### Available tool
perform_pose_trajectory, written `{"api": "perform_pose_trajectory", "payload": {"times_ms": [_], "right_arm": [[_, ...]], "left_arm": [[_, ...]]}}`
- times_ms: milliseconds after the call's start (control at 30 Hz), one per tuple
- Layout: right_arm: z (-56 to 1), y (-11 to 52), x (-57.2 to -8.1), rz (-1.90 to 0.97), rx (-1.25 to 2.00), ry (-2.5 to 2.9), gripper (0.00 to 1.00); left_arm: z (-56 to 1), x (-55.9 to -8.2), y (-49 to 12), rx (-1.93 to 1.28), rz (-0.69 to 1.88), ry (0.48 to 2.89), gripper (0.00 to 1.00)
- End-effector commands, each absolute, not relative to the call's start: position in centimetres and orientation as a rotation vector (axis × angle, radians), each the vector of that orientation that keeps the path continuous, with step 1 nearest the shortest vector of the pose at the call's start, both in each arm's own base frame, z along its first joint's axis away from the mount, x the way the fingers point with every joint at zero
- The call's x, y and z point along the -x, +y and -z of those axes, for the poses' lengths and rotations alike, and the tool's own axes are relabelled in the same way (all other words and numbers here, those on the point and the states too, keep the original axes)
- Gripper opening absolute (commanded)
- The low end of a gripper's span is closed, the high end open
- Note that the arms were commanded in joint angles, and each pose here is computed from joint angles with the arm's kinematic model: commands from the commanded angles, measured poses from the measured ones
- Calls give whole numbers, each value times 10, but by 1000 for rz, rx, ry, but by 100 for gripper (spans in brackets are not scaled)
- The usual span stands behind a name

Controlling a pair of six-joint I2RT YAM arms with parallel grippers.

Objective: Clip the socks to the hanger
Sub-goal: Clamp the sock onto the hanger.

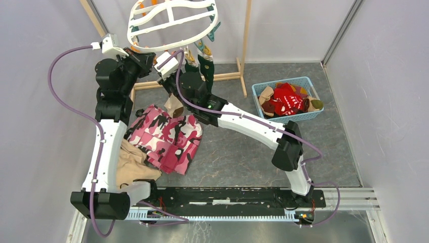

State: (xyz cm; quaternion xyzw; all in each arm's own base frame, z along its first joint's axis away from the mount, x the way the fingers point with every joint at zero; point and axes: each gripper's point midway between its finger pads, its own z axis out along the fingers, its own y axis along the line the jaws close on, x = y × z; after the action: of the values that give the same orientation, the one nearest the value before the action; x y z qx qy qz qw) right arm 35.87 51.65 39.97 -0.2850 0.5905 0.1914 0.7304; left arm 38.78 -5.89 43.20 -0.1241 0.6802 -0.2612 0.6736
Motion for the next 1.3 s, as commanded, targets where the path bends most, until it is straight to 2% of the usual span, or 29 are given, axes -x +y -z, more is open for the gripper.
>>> {"api": "perform_pose_trajectory", "payload": {"times_ms": [0, 367, 433, 600, 667, 833, 900, 1033, 1267], "right_arm": [[-437, 509, -359, -399, 557, 1209, 0], [-433, 511, -358, -386, 588, 1189, 0], [-432, 510, -358, -381, 591, 1192, 0], [-430, 508, -358, -373, 600, 1197, 0], [-428, 507, -358, -370, 603, 1201, 0], [-425, 505, -356, -364, 610, 1208, 0], [-426, 503, -357, -362, 610, 1210, 4], [-428, 501, -355, -372, 621, 1215, 19], [-429, 497, -353, -399, 642, 1231, 41]], "left_arm": [[-440, -388, -62, 308, 633, 1518, 2], [-441, -388, -65, 305, 651, 1521, 5], [-442, -387, -65, 307, 655, 1521, 13], [-444, -384, -63, 321, 651, 1519, 41], [-444, -383, -63, 325, 649, 1519, 48], [-446, -378, -60, 331, 638, 1513, 55], [-446, -375, -58, 334, 624, 1510, 59], [-447, -368, -53, 337, 589, 1501, 66], [-449, -349, -45, 329, 532, 1485, 70]]}}
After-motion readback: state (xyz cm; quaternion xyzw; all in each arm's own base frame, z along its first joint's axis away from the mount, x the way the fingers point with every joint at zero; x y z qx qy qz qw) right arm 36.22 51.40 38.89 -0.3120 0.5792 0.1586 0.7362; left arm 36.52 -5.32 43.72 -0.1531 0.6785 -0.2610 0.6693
